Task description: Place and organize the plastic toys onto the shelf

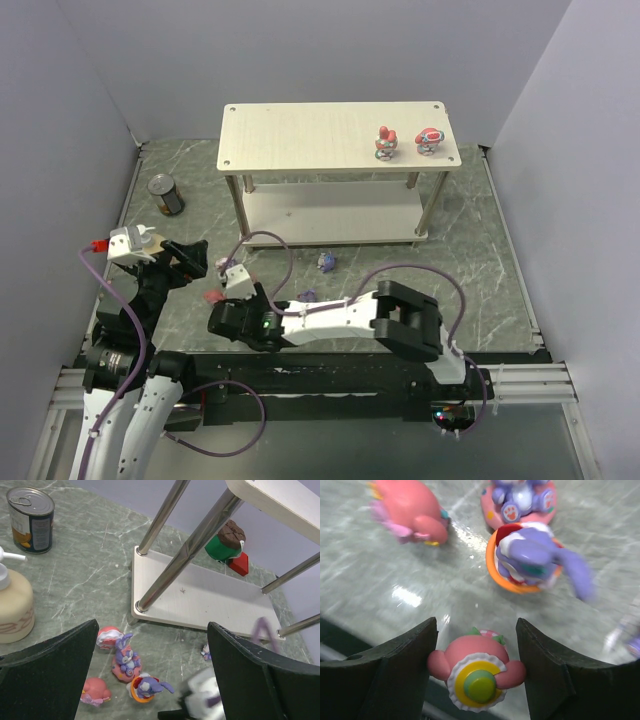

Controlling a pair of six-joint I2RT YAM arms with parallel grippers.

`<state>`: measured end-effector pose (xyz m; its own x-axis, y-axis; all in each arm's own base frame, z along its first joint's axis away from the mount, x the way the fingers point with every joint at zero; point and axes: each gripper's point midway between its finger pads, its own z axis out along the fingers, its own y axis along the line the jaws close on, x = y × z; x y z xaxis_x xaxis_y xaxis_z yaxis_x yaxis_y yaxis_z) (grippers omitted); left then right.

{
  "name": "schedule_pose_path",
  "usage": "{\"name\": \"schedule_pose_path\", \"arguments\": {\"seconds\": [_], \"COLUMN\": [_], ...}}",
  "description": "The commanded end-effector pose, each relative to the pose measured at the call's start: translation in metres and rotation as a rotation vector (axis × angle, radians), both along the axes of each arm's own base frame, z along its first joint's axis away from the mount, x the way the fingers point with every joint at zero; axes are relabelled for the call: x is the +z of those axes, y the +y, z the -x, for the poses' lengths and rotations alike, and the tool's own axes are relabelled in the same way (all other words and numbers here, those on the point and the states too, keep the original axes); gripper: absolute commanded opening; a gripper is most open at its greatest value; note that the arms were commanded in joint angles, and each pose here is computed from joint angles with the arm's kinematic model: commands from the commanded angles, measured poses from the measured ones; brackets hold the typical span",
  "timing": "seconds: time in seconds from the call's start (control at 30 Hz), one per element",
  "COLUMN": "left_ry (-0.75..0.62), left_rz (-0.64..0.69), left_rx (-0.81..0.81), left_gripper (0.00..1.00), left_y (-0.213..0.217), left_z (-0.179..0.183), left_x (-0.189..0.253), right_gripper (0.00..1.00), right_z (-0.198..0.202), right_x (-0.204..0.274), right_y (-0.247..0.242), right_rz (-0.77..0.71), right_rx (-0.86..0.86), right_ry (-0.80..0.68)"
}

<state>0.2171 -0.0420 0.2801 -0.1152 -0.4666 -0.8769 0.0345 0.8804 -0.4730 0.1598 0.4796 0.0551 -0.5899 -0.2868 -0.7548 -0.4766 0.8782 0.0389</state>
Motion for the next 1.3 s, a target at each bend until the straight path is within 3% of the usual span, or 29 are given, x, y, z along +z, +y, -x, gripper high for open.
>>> {"name": "schedule_pose_path", "arguments": {"seconds": [0.0,0.2,0.33,0.8,1.27], "left_ry": [-0.035,-0.036,-0.039,-0.033,-0.027], "left_rz": [0.003,0.003,0.004,0.003,0.004], "left_rx": [-0.008,-0.005,-0.01,-0.011,-0.011], "left_gripper": [0.96,0.96,0.96,0.96,0.96], "left_y": [-0.001,-0.001,-0.001,-0.002,-0.002], "left_z": [-0.001,-0.001,0.0,-0.001,-0.002], "left_x": [0.008,0.008,0.009,0.007,0.006], "right_gripper": [0.18,0.13,0.15,0.21,0.26], "right_z": [0.001,-0.008,-0.023,-0.107,-0.168], "right_x": [0.089,0.155,0.197,0.332,0.376], "right_y": [-0.008,-0.046,-0.073,-0.165,-0.193], "right_rz": [-0.098,-0.108,-0.087,-0.179,-0.145], "right_rx": [0.027,0.005,-0.028,-0.138,-0.225], "right_ry": [-0.069,-0.202,-0.278,-0.331,-0.378]}}
